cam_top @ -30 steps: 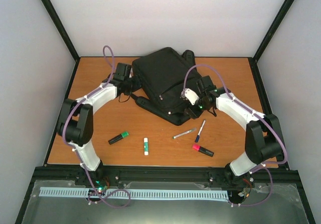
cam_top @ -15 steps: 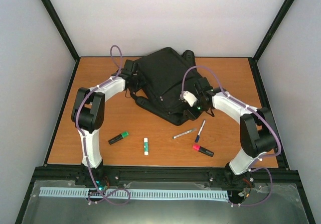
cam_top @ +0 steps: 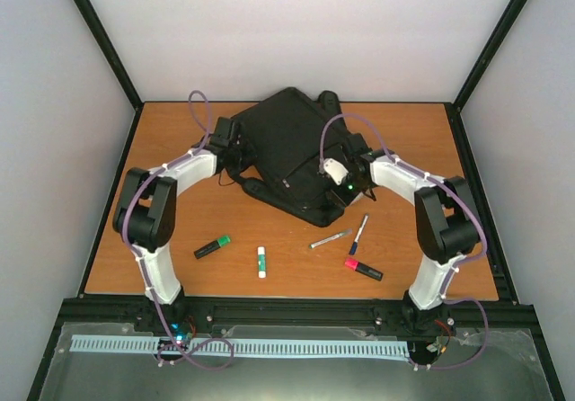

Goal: Pack the student bag
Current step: Adjust the student bag at the center of the board.

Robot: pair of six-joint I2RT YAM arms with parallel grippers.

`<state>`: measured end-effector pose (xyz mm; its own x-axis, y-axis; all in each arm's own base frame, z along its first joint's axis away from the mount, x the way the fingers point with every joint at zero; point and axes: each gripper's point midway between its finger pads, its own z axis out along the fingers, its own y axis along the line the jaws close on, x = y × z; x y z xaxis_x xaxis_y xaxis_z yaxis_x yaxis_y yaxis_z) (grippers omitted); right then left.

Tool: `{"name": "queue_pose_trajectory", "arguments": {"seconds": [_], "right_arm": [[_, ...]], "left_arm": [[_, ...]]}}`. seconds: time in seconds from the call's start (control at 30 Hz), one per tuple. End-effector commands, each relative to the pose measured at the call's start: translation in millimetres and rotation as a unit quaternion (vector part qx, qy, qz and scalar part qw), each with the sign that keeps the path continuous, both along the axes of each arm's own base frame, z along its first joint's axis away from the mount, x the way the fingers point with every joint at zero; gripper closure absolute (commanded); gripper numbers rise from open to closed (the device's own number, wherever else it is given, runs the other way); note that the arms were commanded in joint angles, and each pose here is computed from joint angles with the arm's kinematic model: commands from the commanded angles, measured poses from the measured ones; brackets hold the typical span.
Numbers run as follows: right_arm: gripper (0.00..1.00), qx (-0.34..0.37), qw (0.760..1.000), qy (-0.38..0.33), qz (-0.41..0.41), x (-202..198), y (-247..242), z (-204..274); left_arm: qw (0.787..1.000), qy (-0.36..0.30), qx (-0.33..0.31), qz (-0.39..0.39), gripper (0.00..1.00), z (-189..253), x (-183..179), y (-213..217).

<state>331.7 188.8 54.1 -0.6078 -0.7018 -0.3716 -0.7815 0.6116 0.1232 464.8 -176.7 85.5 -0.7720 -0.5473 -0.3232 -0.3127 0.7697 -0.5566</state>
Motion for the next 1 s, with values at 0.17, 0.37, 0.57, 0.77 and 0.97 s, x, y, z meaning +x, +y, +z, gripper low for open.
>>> {"name": "queue_pose_trajectory", "arguments": {"seconds": [0.17, 0.37, 0.57, 0.77, 0.97], "right_arm": [[0.47, -0.025, 0.998, -0.047, -0.046, 78, -5, 2], [0.47, -0.028, 0.996, -0.050, -0.074, 112, -9, -6], [0.46, -0.025, 0.992, -0.065, -0.102, 109, -35, 19], [0.44, -0.036, 0.987, -0.074, -0.137, 85, -86, 39], [0.43, -0.031, 0.988, -0.085, -0.122, 47, -95, 49]], "left_arm": [[0.998, 0.016, -0.040, 0.053, 0.99, 0, -65, 16], [0.998, 0.013, -0.033, 0.055, 0.99, 2, -96, 10], [0.999, 0.021, -0.014, 0.025, 0.20, 8, -121, 15], [0.998, -0.018, -0.020, -0.058, 0.00, 34, -140, 6], [0.985, -0.116, 0.050, -0.121, 0.00, 91, -133, 3]]}}
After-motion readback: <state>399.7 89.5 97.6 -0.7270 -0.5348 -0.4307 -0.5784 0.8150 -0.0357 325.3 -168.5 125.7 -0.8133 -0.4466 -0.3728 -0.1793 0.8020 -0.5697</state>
